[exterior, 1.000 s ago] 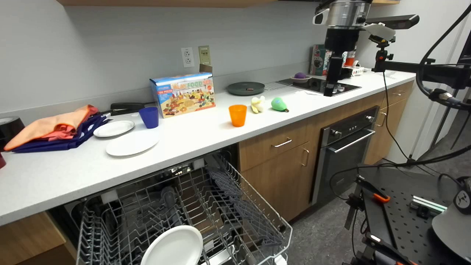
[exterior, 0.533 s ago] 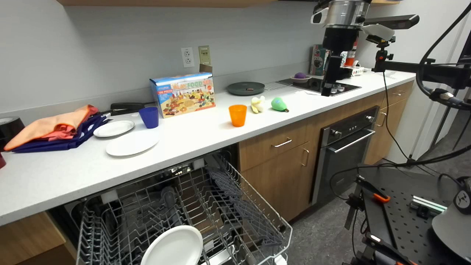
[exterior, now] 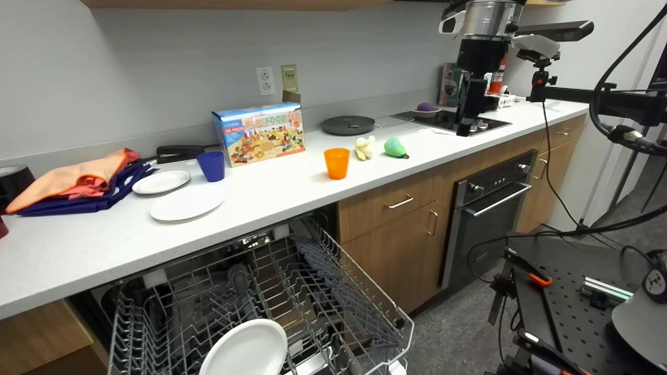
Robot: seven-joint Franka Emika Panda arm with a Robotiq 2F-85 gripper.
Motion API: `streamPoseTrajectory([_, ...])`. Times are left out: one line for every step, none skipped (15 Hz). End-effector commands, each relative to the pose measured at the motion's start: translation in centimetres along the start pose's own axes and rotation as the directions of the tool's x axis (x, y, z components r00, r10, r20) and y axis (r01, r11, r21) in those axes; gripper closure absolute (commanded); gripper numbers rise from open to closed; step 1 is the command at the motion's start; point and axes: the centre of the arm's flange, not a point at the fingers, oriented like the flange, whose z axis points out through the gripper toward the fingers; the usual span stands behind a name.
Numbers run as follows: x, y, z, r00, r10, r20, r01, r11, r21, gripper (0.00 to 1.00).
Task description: Pick up the white plate from the dish rack and put it on the countertop.
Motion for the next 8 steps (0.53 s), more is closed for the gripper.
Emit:
streamPoseTrajectory([-0.11, 0.28, 0.09, 1.0, -0.023, -0.015, 0.023, 1.0, 0.004, 0.0])
streamPoseTrajectory([-0.04, 0.09, 0.01, 1.0, -0.007, 0.0, 0.007, 1.0, 0.0, 0.0])
streamPoseTrajectory([-0.05, 0.09, 0.01, 1.0, -0.007, 0.0, 0.007, 1.0, 0.001, 0.0])
streamPoseTrajectory([-0.05, 0.09, 0.01, 1.0, -0.007, 0.0, 0.007, 1.0, 0.001, 0.0])
streamPoseTrajectory([-0.05, 0.09, 0.01, 1.0, -0.007, 0.0, 0.007, 1.0, 0.001, 0.0])
streamPoseTrajectory([-0.05, 0.09, 0.01, 1.0, -0.007, 0.0, 0.007, 1.0, 0.001, 0.0])
streamPoseTrajectory([-0.05, 0.09, 0.01, 1.0, -0.007, 0.0, 0.007, 1.0, 0.001, 0.0])
streamPoseTrajectory([-0.05, 0.09, 0.01, 1.0, -0.007, 0.0, 0.007, 1.0, 0.001, 0.0])
